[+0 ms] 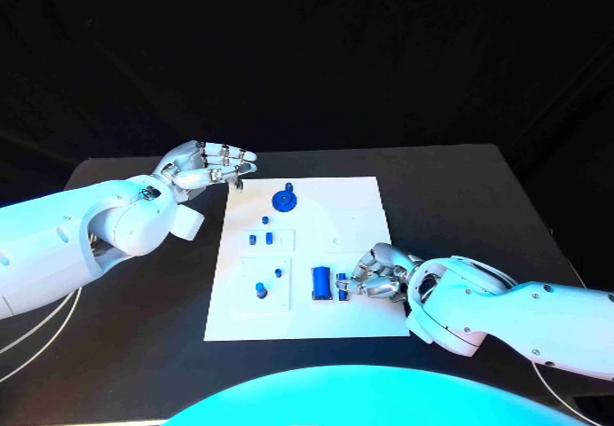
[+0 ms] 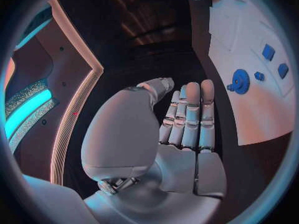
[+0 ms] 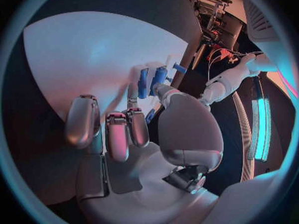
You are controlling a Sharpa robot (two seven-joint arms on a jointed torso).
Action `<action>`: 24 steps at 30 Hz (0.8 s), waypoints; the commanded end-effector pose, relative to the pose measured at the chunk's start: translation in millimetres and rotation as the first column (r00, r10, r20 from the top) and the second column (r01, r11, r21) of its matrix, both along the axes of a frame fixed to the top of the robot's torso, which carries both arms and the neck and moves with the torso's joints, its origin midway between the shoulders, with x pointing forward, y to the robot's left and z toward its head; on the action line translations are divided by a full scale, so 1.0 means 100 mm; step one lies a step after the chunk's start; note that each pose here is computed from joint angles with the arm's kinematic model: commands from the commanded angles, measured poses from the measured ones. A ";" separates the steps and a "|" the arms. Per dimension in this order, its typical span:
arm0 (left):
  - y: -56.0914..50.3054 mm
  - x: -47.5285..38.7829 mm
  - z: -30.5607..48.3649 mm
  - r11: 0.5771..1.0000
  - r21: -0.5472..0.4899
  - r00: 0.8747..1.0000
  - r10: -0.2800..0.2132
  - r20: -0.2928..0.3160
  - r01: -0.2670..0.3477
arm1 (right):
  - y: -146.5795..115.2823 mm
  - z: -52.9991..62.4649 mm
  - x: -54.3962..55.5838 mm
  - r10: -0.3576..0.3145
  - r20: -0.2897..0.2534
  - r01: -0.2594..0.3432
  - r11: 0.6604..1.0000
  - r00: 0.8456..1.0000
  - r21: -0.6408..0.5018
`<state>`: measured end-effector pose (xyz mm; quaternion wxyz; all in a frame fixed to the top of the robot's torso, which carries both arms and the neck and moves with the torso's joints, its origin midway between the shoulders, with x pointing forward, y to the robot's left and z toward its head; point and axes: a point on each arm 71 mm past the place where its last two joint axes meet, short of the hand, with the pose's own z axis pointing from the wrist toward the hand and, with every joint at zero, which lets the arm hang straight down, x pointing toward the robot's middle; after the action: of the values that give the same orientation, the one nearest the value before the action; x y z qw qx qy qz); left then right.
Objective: Assemble the parts on the task board
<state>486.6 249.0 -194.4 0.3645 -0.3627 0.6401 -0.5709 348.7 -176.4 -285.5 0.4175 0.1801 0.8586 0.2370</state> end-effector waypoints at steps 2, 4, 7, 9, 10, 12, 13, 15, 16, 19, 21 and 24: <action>-0.02 -0.002 0.009 1.000 -0.004 1.000 -0.007 0.006 0.007 | 0.00 0.00 0.00 0.030 0.013 -0.030 0.999 0.999 -0.018; -0.02 -0.001 0.009 1.000 -0.004 1.000 -0.007 0.006 0.007 | -0.01 0.00 0.01 0.029 0.025 -0.029 0.999 0.999 -0.021; -0.02 0.000 0.008 1.000 -0.003 1.000 -0.007 0.005 0.007 | -0.01 0.01 0.03 0.025 0.046 -0.024 1.000 0.999 -0.019; -0.01 0.001 0.008 1.000 -0.003 1.000 -0.007 0.005 0.007 | -0.01 0.03 0.03 0.024 0.070 -0.023 1.000 0.997 -0.009; -0.01 0.001 0.008 1.000 -0.003 1.000 -0.007 0.005 0.007 | -0.01 0.04 0.04 0.031 0.093 -0.031 0.999 0.995 0.009; -0.01 0.002 0.007 1.000 -0.003 1.000 -0.006 0.005 0.006 | 0.01 0.07 0.04 0.053 0.122 -0.058 0.998 0.991 0.037; -0.01 0.003 0.007 1.000 -0.003 1.000 -0.006 0.005 0.006 | 0.01 0.08 0.04 0.066 0.139 -0.074 0.996 0.988 0.049; -0.01 0.003 0.007 1.000 -0.003 1.000 -0.005 0.005 0.005 | 0.01 0.11 0.04 0.092 0.171 -0.103 0.993 0.981 0.058; -0.01 0.003 0.007 1.000 -0.003 1.000 -0.005 0.005 0.005 | 0.00 0.12 0.04 0.106 0.189 -0.119 0.991 0.976 0.059; -0.01 0.003 0.008 1.000 -0.003 1.000 -0.004 0.006 0.004 | -0.02 0.15 0.05 0.134 0.236 -0.151 0.987 0.963 0.056; -0.01 0.002 0.009 1.000 -0.003 1.000 -0.004 0.007 0.004 | -0.03 0.16 0.05 0.149 0.263 -0.168 0.984 0.953 0.052; -0.01 0.002 0.010 1.000 -0.004 1.000 -0.005 0.008 0.005 | -0.04 0.17 0.05 0.164 0.286 -0.184 0.982 0.944 0.045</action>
<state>486.9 249.3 -194.6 0.3649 -0.3629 0.6402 -0.5703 354.1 -185.2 -274.2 0.4805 0.1243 0.8164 0.2952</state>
